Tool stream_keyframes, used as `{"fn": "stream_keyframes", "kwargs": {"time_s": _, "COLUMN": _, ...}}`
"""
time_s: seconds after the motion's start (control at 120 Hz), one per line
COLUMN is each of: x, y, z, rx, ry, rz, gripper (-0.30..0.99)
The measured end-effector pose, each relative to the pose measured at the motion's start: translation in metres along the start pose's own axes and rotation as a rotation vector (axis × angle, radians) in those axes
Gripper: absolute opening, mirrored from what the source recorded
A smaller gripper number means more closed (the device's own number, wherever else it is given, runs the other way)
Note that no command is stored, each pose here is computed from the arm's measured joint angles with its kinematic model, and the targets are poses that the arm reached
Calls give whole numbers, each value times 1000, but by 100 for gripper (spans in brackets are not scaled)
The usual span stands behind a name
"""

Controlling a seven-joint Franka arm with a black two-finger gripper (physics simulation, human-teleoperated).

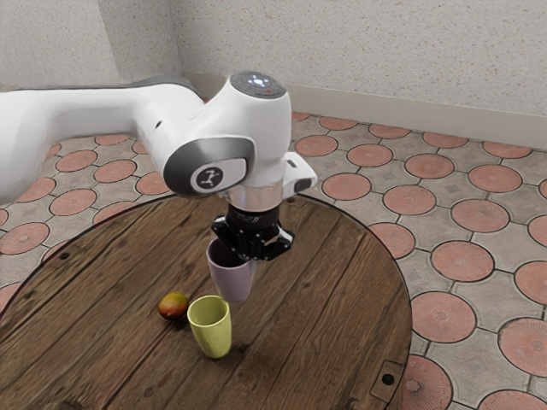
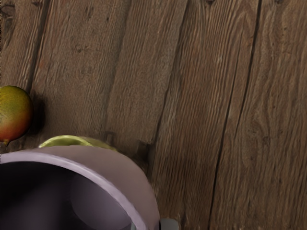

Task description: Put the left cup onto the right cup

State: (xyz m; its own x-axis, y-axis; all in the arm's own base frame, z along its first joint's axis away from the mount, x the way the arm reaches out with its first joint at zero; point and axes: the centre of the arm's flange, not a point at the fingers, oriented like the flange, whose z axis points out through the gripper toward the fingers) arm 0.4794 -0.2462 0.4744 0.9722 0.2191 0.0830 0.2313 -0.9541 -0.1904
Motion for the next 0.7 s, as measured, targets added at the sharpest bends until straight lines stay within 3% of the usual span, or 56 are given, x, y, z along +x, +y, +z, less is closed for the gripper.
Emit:
{"fn": "stream_keyframes", "kwargs": {"time_s": 0.075, "x": -10, "y": -9, "z": 3, "rx": 13, "ry": -21, "rz": -32, "gripper": -9}}
{"fn": "stream_keyframes", "kwargs": {"time_s": 0.233, "x": 30, "y": -80, "z": 24, "rx": 33, "ry": -80, "rz": -223, "gripper": -9}}
{"fn": "stream_keyframes", "kwargs": {"time_s": 0.7, "x": 37, "y": -66, "z": 49, "rx": 32, "ry": -110, "rz": -251, "gripper": -9}}
